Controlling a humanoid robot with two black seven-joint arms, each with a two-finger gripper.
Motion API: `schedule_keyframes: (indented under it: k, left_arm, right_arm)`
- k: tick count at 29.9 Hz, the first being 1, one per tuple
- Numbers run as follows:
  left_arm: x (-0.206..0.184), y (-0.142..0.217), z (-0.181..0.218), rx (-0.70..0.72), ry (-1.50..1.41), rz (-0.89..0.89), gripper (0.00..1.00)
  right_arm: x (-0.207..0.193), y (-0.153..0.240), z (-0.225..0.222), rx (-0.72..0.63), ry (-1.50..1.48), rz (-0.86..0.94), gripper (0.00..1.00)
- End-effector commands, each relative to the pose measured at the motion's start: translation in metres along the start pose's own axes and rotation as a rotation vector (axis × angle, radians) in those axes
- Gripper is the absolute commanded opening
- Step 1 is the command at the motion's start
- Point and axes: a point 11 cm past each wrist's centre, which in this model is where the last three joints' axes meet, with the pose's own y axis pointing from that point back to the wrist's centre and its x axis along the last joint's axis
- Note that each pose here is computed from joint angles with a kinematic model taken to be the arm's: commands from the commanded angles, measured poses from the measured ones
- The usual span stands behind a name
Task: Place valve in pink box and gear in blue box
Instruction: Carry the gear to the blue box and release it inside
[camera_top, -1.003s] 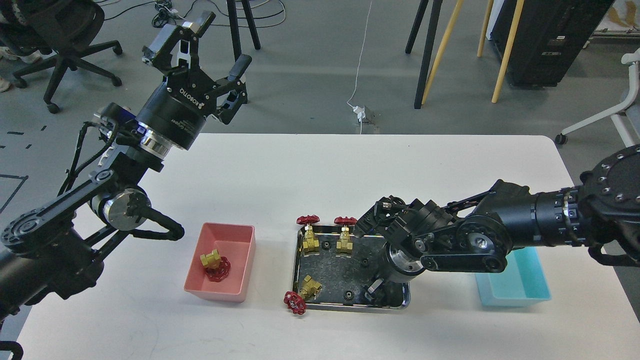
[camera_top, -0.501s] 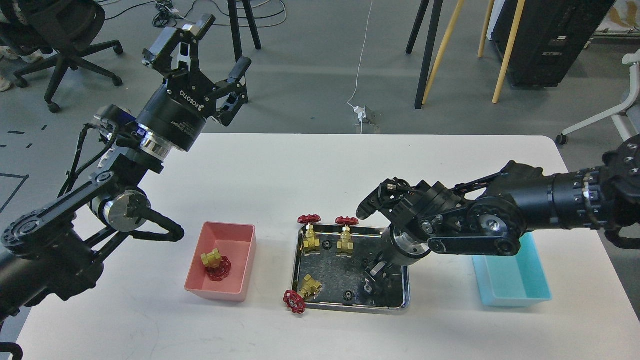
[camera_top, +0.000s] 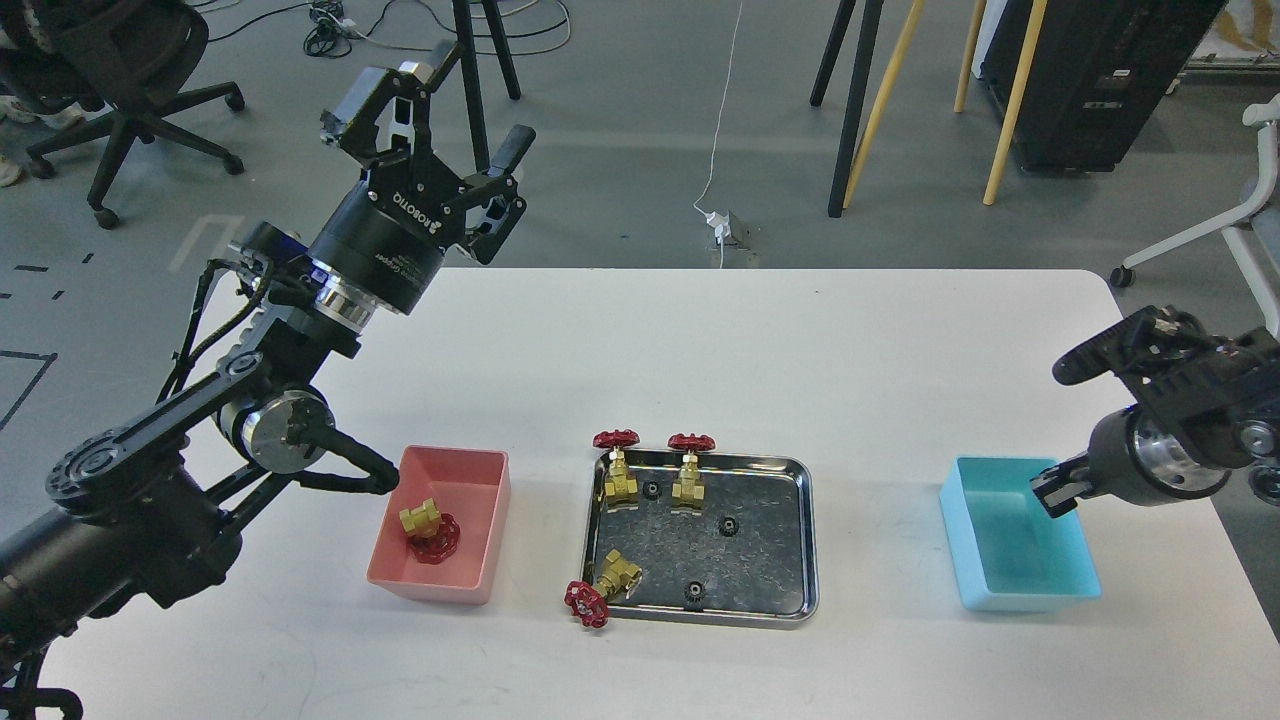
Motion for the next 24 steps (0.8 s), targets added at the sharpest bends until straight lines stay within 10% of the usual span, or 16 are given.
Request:
schedule_keyframes:
  k: [1, 12, 24]
  left_arm:
    - [-0.006, -0.003, -0.005, -0.001, 0.019, -0.010, 0.86]
    - [-0.007, 0.002, -0.011, 0.008, 0.033, -0.002, 0.86]
    - [-0.006, 0.006, -0.015, 0.017, 0.039, 0.007, 0.86]
  right_arm:
    - [-0.024, -0.001, 0.009, -0.007, -0.040, -0.030, 0.18]
    - [-0.024, -0.006, -0.001, 0.027, -0.050, -0.022, 0.19]
    - [-0.016, -0.008, -0.007, 0.057, -0.066, -0.004, 0.50]
